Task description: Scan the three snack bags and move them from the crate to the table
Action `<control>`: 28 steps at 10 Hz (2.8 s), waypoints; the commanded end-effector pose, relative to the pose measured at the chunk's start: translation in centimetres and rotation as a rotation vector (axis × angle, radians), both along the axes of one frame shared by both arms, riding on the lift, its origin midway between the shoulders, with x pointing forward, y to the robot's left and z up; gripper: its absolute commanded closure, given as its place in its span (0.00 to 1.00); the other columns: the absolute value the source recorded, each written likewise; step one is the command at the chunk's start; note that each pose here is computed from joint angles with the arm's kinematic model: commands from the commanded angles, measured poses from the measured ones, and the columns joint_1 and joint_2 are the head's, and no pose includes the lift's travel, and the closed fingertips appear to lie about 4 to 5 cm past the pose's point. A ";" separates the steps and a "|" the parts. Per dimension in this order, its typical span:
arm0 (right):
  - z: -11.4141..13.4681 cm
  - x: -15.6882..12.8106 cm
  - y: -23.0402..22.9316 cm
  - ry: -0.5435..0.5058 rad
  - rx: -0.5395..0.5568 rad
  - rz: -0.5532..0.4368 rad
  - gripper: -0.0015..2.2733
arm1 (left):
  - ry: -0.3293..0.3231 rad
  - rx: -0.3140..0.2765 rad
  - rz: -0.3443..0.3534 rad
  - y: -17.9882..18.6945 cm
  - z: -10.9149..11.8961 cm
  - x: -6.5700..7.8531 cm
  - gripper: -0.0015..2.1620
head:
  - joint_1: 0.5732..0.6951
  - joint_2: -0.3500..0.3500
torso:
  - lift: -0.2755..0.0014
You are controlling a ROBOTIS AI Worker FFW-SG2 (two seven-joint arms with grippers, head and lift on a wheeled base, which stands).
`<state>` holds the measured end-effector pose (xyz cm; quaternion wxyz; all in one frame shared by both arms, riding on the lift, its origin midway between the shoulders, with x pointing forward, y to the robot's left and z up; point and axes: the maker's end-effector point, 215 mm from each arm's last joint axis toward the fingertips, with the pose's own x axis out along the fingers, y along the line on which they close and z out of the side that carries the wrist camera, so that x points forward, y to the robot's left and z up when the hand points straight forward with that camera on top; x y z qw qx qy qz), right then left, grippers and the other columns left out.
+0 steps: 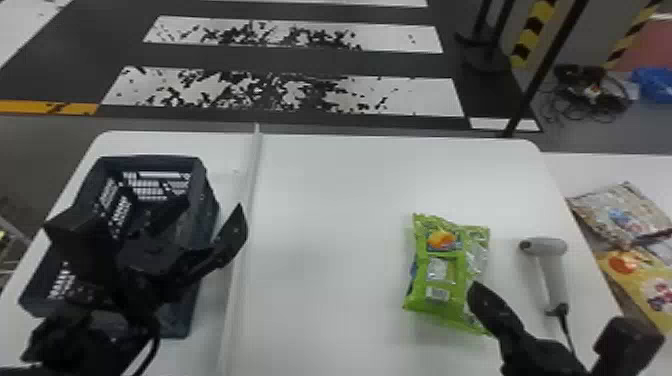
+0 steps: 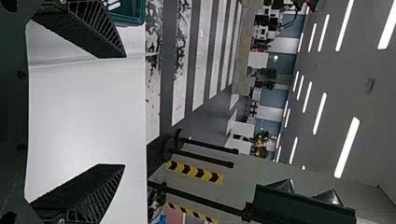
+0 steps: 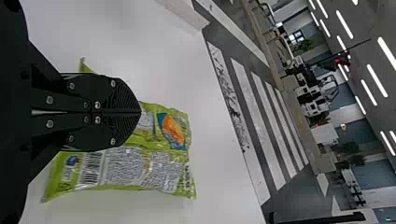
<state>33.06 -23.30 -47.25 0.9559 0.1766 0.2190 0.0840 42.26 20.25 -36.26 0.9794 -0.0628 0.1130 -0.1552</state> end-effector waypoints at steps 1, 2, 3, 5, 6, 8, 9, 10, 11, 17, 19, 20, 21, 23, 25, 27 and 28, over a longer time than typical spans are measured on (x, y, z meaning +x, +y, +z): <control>1.0 4.1 -0.6 -0.056 -0.024 -0.017 0.99 | 0.002 0.005 -0.002 -0.1 0.1 -0.1 0.01 | 1.00 0.44 | 0.77; 0.5 6.2 -0.4 -0.072 -0.042 -0.017 0.99 | 0.002 0.011 -0.003 -0.1 0.2 -0.4 0.01 | 1.00 0.43 | 0.77; -0.7 7.2 0.1 -0.068 -0.045 -0.010 0.99 | 0.004 0.022 -0.001 0.1 0.1 -0.5 0.01 | 1.00 0.42 | 0.77; -2.1 7.5 0.7 -0.097 -0.064 -0.011 0.99 | 0.007 0.030 -0.001 0.4 0.0 -0.4 0.01 | 1.00 0.44 | 0.77; -3.3 7.7 0.9 -0.087 -0.076 -0.004 0.99 | 0.010 0.033 -0.003 0.5 -0.1 -0.5 0.01 | 1.00 0.45 | 0.77; -5.8 7.2 1.7 -0.048 -0.081 0.023 0.99 | 0.011 0.035 -0.008 0.5 -0.1 -0.5 0.01 | 1.00 0.47 | 0.77; -6.9 6.8 2.8 -0.035 -0.083 0.055 0.99 | 0.014 0.036 -0.006 0.6 -0.3 -0.5 0.01 | 1.00 0.47 | 0.77; -7.6 6.2 3.8 -0.033 -0.086 0.098 0.99 | 0.017 0.036 -0.005 0.7 -0.5 -0.5 0.01 | 1.00 0.49 | 0.77; -8.7 5.4 4.3 -0.018 -0.081 0.142 0.99 | 0.018 0.036 -0.008 0.6 -0.6 -0.4 0.01 | 1.00 0.52 | 0.77; -9.5 3.6 1.6 -0.010 -0.070 0.280 0.99 | 0.026 0.028 -0.019 -0.1 -0.9 -0.1 0.01 | 1.00 0.49 | 0.77; -9.7 2.7 2.0 -0.001 -0.040 0.308 0.99 | 0.028 0.029 -0.017 -0.1 -1.0 -0.1 0.01 | 1.00 0.47 | 0.77; -9.3 2.6 1.9 -0.010 -0.038 0.310 0.99 | 0.028 0.030 -0.017 -0.1 -1.0 -0.1 0.01 | 1.00 0.48 | 0.77; -8.0 2.7 1.9 -0.034 -0.026 0.310 0.99 | 0.026 0.030 -0.017 -0.1 -1.0 -0.1 0.01 | 1.00 0.48 | 0.77; -3.6 2.8 1.9 -0.093 0.021 0.295 0.99 | 0.025 0.031 -0.021 -0.3 -0.9 -0.1 0.01 | 1.00 0.48 | 0.77; -0.3 3.1 0.8 -0.115 0.077 0.287 0.93 | 0.019 0.031 -0.022 -0.4 -0.6 -0.2 0.01 | 1.00 0.47 | 0.77; 1.1 3.4 -3.7 -0.110 0.058 0.237 0.45 | 0.021 0.031 -0.022 -0.4 -0.6 -0.2 0.01 | 1.00 0.44 | 0.77; 1.8 3.8 -6.9 -0.121 0.020 0.193 0.00 | 0.018 0.031 -0.022 -0.4 -0.5 -0.2 0.01 | 1.00 0.40 | 0.77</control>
